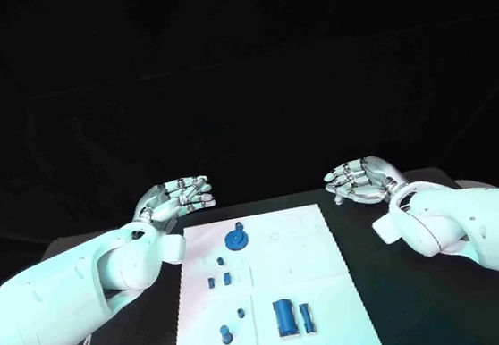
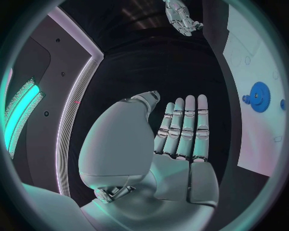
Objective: Assemble the parts on the task board
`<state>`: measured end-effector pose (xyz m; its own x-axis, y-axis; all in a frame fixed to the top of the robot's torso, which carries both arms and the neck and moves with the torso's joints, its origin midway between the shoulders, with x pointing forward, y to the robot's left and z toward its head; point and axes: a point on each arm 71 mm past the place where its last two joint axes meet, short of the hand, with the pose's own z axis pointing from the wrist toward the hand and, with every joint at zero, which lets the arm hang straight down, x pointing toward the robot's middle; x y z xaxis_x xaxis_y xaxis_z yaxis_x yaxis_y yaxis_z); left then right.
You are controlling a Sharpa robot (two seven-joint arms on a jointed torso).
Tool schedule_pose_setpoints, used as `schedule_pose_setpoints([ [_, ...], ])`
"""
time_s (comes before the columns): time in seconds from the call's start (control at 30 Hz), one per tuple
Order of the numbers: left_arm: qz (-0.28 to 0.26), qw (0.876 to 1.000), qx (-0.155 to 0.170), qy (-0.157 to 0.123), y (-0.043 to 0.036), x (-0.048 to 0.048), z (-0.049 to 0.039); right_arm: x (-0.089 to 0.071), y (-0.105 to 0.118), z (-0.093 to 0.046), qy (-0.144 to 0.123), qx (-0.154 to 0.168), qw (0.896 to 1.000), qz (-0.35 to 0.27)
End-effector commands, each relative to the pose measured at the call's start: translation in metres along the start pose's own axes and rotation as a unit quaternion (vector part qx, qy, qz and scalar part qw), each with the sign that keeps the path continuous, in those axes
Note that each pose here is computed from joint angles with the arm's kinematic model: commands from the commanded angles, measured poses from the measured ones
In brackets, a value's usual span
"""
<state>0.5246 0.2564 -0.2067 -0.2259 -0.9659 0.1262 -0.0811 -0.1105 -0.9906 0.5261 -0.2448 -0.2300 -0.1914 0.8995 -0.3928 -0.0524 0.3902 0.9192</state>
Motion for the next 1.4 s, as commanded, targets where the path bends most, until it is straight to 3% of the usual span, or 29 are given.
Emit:
schedule_pose_setpoints([
  [0.03,-0.018,0.998,0.028,-0.052,0.0020,-0.0077,0.0052,-0.001,-0.002,0.009,-0.004,-0.015,0.994,0.110],
  [0.23,-0.018,0.997,0.031,-0.070,0.0088,-0.0091,0.0106,-0.002,-0.005,0.019,-0.013,-0.018,0.992,0.128],
  [0.27,-0.008,0.999,0.010,-0.043,0.0102,-0.0057,0.0103,-0.003,-0.006,0.018,-0.022,-0.001,0.997,0.076],
  [0.43,-0.005,0.999,0.011,-0.047,0.0121,-0.0015,0.0081,0.001,-0.005,0.015,-0.026,-0.002,0.996,0.084],
  [0.67,0.012,0.998,0.014,-0.064,0.0203,0.0203,-0.0045,0.021,0.003,-0.003,-0.046,-0.006,0.991,0.125],
  [0.8,0.029,0.996,0.020,-0.081,0.0259,0.0416,-0.0189,0.037,0.012,-0.023,-0.065,-0.004,0.985,0.161],
  [1.0,0.047,0.993,0.029,-0.099,0.0291,0.0644,-0.0369,0.052,0.024,-0.044,-0.084,0.001,0.977,0.195],
  [1.17,0.054,0.992,0.033,-0.106,0.0295,0.0725,-0.0440,0.057,0.029,-0.052,-0.090,0.004,0.975,0.205],
  [1.4,0.055,0.992,0.034,-0.107,0.0295,0.0738,-0.0451,0.057,0.029,-0.053,-0.091,0.005,0.974,0.206],
])
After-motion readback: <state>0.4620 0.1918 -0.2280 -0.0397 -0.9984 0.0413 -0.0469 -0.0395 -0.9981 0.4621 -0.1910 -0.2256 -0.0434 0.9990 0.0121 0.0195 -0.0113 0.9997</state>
